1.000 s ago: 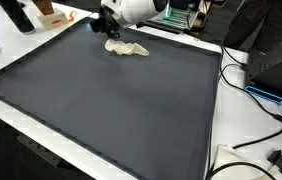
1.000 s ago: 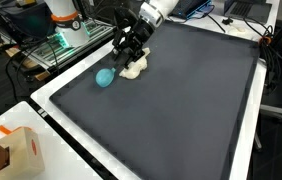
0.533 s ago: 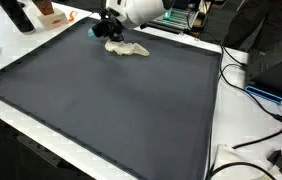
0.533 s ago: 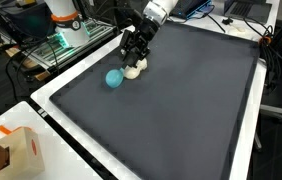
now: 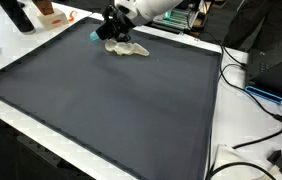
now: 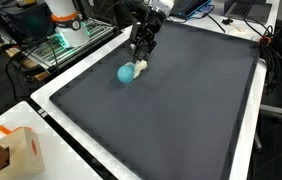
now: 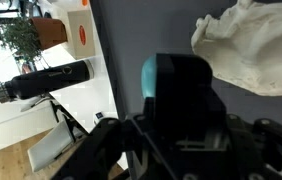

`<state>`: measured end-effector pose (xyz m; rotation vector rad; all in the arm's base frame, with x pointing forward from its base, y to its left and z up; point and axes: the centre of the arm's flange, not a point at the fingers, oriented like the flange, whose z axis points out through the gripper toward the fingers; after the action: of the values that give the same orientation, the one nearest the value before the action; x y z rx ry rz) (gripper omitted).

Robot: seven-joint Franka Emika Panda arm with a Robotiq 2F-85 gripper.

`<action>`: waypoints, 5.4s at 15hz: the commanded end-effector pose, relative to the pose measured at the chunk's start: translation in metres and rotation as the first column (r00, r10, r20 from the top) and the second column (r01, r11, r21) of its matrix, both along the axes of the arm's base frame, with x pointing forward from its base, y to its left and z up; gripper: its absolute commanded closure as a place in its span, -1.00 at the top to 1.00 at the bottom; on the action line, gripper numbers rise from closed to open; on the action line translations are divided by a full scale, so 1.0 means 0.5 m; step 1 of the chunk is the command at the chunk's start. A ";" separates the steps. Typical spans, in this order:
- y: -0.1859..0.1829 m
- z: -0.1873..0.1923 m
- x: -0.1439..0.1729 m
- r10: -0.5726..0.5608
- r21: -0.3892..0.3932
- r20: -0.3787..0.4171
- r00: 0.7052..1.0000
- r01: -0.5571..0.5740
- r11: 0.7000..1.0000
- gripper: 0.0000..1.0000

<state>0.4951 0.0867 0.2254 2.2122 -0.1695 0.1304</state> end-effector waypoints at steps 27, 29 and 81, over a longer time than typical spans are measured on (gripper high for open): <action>0.046 0.361 -0.150 0.347 0.561 0.280 0.895 -0.445 0.697 -0.50; 0.025 0.369 -0.142 0.317 0.626 0.296 0.901 -0.434 0.648 -0.50; -0.521 -0.022 -0.061 -0.370 0.894 -0.281 0.885 0.102 -0.437 -0.50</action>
<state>0.4584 -0.1652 0.2229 3.9319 -1.3284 -0.1155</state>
